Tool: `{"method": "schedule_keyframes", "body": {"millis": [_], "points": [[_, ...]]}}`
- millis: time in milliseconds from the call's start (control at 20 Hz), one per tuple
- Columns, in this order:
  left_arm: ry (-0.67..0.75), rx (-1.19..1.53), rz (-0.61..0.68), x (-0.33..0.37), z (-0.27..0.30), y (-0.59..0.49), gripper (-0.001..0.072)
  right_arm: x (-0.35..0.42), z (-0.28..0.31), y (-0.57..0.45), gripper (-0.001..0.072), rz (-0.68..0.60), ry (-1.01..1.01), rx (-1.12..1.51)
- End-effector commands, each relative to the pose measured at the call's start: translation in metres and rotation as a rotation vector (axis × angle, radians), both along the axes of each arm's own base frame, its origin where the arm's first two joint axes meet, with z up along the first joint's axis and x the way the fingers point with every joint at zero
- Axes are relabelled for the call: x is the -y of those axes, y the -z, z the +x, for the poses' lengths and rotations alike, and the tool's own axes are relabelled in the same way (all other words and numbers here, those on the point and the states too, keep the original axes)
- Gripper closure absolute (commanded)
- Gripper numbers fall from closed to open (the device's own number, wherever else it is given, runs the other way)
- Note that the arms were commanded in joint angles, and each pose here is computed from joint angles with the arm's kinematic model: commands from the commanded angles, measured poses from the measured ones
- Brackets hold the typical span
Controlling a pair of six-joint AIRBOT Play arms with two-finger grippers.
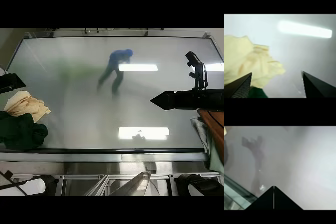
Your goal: Fold the shirts.
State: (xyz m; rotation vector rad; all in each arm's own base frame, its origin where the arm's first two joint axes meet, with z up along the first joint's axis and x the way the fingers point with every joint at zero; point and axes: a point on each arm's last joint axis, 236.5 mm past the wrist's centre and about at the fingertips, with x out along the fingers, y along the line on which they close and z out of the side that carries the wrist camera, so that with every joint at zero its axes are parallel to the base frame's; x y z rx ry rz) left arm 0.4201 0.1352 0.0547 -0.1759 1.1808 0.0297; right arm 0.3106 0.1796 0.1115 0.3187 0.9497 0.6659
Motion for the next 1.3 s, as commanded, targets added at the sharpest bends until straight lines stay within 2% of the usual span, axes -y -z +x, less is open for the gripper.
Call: {"method": "schedule_keyframes", "body": {"millis": [0,300,500,550,650,700,850,950,1150,1250], "points": [[-0.04,-0.156,0.17,-0.061,0.003,0.049,-0.0013,0.0,0.0,0.0,0.0693,0.001,-0.001,0.0],[-0.033,-0.215,0.185,-0.086,0.037,0.128,-0.0013,0.0,0.0,0.0,0.0693,0.001,-0.001,0.0],[-0.017,-0.353,0.123,-0.082,0.027,0.168,0.0006,0.0,0.0,0.0,0.0693,0.001,-0.001,0.0],[-0.011,-0.406,0.1,-0.078,0.018,0.177,0.0112,0.0,0.0,0.0,0.0693,0.001,-0.001,0.0],[0.001,-0.5,0.058,-0.07,0.001,0.186,0.0564,0.0,0.0,0.0,0.0693,0.001,-0.001,0.0],[0.004,-0.526,0.045,-0.068,-0.003,0.187,0.0694,0.0,0.0,0.0,0.0693,0.001,-0.001,0.0],[0.01,-0.481,-0.005,-0.052,0.01,0.176,0.0694,0.0,0.0,0.0,0.0693,0.001,-0.001,0.0],[0.046,-0.334,-0.074,-0.022,0.047,0.148,0.0694,0.0,0.0,0.0,0.0693,0.001,-0.001,0.0],[0.205,0.037,-0.21,0.068,0.131,0.048,0.0693,0.0,0.0,0.0,0.0693,0.001,-0.001,0.0],[0.313,0.16,-0.289,0.127,0.149,0.006,0.0693,0.0,0.0,0.0,0.0693,0.001,-0.001,0.0]]}}
